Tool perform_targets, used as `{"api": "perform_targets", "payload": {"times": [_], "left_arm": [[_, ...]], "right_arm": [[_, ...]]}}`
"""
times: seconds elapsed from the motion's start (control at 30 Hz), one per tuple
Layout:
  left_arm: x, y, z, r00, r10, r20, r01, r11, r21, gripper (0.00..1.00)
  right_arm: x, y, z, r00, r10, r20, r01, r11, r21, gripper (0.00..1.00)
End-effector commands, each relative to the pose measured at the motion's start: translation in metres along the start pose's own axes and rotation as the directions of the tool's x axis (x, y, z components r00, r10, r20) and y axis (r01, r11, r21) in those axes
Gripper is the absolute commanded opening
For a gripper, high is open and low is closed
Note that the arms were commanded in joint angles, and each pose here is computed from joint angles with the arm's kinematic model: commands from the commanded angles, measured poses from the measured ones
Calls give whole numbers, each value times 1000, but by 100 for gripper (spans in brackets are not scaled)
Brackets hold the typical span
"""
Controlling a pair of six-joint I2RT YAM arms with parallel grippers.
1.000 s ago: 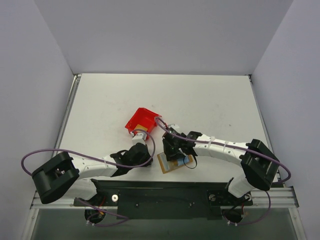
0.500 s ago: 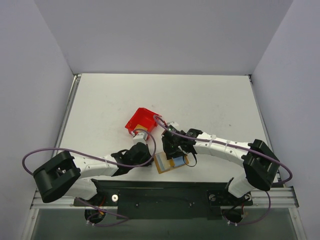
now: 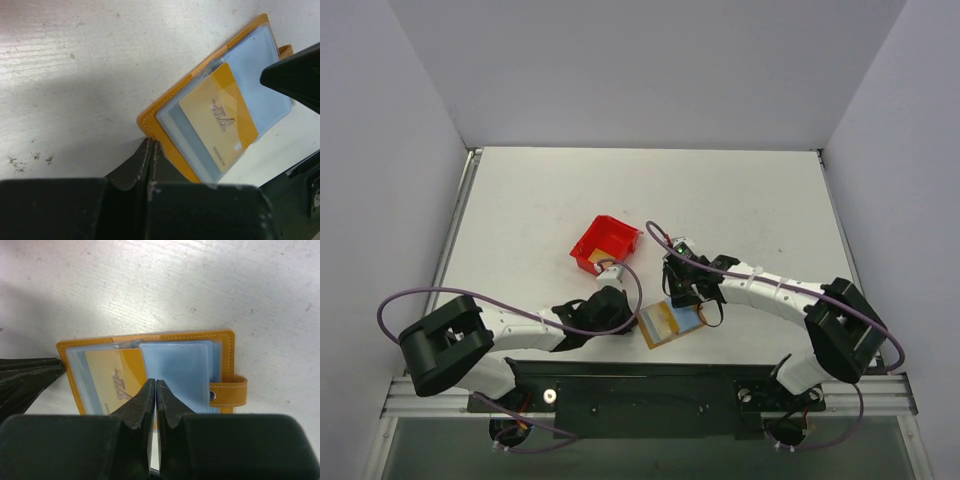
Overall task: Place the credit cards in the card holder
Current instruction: Insert the credit card into the card holder.
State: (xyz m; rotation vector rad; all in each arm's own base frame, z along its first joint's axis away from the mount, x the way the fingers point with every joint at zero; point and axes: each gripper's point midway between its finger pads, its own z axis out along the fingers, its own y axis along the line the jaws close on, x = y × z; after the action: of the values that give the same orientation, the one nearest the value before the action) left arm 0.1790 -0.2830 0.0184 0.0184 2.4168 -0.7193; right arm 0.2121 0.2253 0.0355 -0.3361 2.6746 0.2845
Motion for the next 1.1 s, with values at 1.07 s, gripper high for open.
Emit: {"api": "perform_targets", "payload": {"times": [1.07], "left_arm": [[24, 18, 0, 995, 43, -93, -50, 996, -72, 0]], "right_arm": [[18, 32, 5, 1000, 13, -21, -17, 980, -198, 0]]}}
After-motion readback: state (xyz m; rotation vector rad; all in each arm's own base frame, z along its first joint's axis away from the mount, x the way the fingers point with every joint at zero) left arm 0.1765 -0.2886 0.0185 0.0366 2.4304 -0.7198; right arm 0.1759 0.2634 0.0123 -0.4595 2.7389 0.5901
